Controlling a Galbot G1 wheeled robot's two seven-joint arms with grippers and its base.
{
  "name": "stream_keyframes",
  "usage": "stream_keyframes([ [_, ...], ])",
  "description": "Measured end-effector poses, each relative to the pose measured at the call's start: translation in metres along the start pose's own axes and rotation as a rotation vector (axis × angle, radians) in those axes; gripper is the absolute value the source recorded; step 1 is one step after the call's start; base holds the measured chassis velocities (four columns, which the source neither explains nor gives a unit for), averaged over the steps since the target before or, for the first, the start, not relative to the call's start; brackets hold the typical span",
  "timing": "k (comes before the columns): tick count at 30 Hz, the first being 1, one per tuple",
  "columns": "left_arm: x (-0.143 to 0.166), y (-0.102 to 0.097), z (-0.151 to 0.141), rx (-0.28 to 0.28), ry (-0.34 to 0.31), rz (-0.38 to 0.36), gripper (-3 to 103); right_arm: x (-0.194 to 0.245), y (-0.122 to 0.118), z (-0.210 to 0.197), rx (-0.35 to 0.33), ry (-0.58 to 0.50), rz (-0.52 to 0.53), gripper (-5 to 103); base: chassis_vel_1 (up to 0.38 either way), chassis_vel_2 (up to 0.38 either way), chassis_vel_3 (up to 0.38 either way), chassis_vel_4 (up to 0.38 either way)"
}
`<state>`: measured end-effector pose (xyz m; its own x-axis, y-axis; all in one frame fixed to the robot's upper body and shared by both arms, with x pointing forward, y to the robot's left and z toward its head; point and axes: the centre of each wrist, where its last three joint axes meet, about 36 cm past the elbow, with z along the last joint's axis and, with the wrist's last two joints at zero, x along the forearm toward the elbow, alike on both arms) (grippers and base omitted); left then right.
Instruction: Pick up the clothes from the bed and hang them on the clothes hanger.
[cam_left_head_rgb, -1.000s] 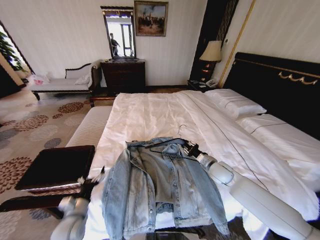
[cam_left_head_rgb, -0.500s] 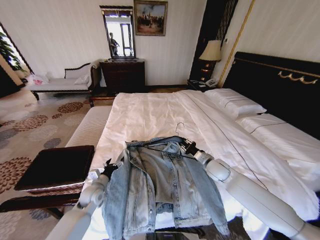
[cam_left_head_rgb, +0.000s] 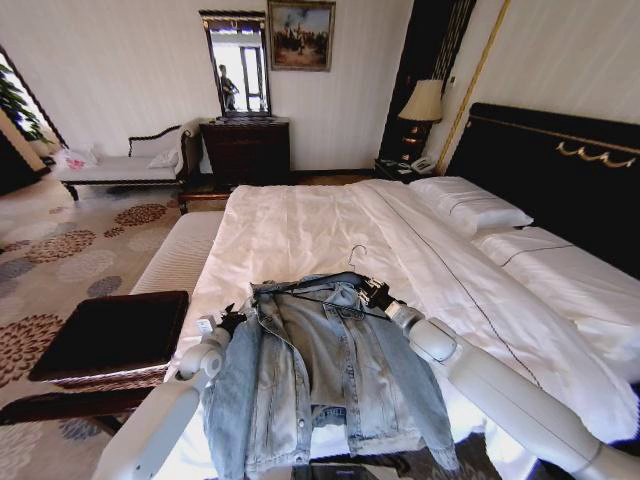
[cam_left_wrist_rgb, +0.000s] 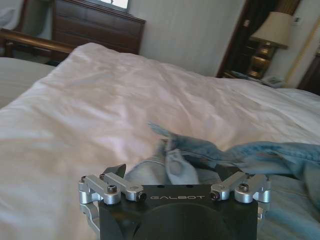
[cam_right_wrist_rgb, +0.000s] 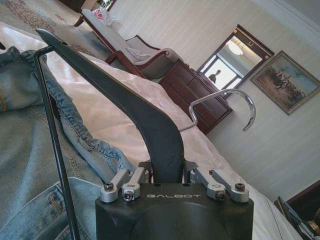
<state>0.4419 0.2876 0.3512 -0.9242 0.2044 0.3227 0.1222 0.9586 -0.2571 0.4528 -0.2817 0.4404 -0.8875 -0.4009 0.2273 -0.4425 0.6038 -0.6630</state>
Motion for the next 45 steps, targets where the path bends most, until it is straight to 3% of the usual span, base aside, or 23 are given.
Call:
stream_keyframes([
  [7,-0.014,0.002,0.009,-0.012,0.039,0.023,100,-0.002,0.000,0.002,-0.009,0.005,0.001,30,0.000,0.000,0.000,0.000],
  [14,-0.041,-0.013,0.006,-0.006,0.043,0.060,100,-0.001,0.004,0.003,-0.015,0.011,-0.007,30,0.000,0.000,0.000,0.000],
  [20,-0.049,-0.012,0.007,0.004,0.052,0.034,102,-0.001,0.003,0.002,-0.017,0.008,-0.006,30,0.000,0.000,0.000,0.000],
  [24,-0.049,-0.008,0.005,0.012,0.051,0.019,91,-0.002,0.005,0.005,-0.019,0.017,-0.016,30,0.000,0.000,0.000,0.000],
  [26,-0.050,-0.007,0.005,0.012,0.051,0.018,91,-0.002,0.005,0.005,-0.019,0.018,-0.018,30,0.000,0.000,0.000,0.000],
  [28,-0.053,-0.006,0.003,0.012,0.048,0.017,75,-0.004,0.008,0.005,-0.024,0.019,-0.024,30,0.000,0.000,0.000,0.000],
  [30,-0.054,-0.005,0.003,0.012,0.048,0.018,75,-0.004,0.009,0.005,-0.025,0.020,-0.026,30,0.000,0.000,0.000,0.000],
  [34,-0.059,-0.008,0.005,0.013,0.053,0.027,53,-0.006,0.010,0.008,-0.026,0.030,-0.031,30,0.000,0.000,0.000,0.000],
  [38,-0.059,-0.011,0.006,0.010,0.051,0.033,42,-0.008,0.013,0.013,-0.034,0.054,-0.041,30,0.000,0.000,0.000,0.000],
  [40,-0.059,-0.011,0.006,0.010,0.051,0.034,42,-0.009,0.014,0.013,-0.035,0.057,-0.042,30,0.000,0.000,0.000,0.000],
  [41,-0.056,-0.014,0.006,0.008,0.048,0.042,30,-0.013,0.016,0.016,-0.044,0.073,-0.047,30,0.000,0.000,0.000,0.000],
  [42,-0.055,-0.014,0.006,0.006,0.048,0.045,25,-0.016,0.016,0.016,-0.048,0.080,-0.049,30,0.000,0.000,0.000,0.000],
  [45,-0.051,-0.016,0.008,0.001,0.049,0.049,19,-0.022,0.017,0.019,-0.053,0.095,-0.054,30,0.000,0.000,0.000,0.000],
])
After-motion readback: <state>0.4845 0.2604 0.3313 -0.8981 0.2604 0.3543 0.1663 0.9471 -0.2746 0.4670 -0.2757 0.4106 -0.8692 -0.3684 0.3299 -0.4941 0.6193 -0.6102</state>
